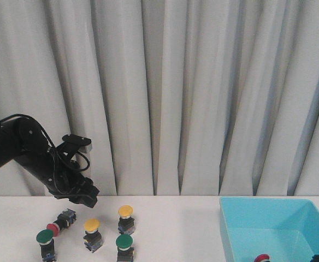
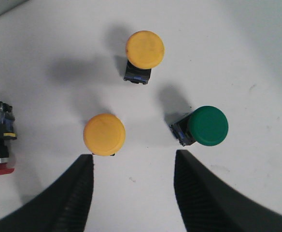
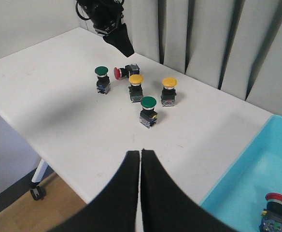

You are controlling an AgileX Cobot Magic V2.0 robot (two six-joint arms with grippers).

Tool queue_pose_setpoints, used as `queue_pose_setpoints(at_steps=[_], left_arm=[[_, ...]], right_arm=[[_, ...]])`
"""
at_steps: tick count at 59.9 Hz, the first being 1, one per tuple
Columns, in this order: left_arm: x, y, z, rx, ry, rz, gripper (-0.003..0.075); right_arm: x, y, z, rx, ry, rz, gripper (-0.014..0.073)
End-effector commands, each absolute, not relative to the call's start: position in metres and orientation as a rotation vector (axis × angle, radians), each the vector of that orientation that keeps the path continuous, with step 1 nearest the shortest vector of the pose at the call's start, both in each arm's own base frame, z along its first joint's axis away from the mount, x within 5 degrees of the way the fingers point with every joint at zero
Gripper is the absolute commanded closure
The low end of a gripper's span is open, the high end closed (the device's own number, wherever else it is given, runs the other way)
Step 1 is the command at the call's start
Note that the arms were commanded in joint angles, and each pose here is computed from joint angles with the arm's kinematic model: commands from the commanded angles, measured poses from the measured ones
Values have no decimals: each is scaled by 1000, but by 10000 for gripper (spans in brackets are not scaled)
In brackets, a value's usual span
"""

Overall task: Pick red and yellow buttons and place in box
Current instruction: 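Lower the left gripper onto the yellow-capped button and close it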

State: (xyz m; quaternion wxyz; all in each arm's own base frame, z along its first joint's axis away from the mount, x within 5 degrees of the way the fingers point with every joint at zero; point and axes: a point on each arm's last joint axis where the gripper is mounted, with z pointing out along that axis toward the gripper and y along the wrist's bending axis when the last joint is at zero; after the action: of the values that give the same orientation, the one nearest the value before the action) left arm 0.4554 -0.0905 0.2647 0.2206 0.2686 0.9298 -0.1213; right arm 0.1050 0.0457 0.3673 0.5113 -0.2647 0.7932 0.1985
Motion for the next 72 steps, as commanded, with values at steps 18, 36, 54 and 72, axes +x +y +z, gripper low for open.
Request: queue_pose_setpoints(at_steps=[18, 36, 54, 72], left_arm=[[466, -95, 273, 648, 2486, -343, 219], [473, -96, 254, 634, 2514, -348, 219], [482, -96, 239, 610, 2506, -338, 219], [488, -97, 217, 601, 2538, -342, 219]], right_arm=[[105, 47, 378, -607, 1860, 504, 587], [104, 48, 377, -622, 1868, 518, 587], [104, 48, 377, -622, 1868, 518, 587], [104, 48, 377, -622, 1868, 517, 587]])
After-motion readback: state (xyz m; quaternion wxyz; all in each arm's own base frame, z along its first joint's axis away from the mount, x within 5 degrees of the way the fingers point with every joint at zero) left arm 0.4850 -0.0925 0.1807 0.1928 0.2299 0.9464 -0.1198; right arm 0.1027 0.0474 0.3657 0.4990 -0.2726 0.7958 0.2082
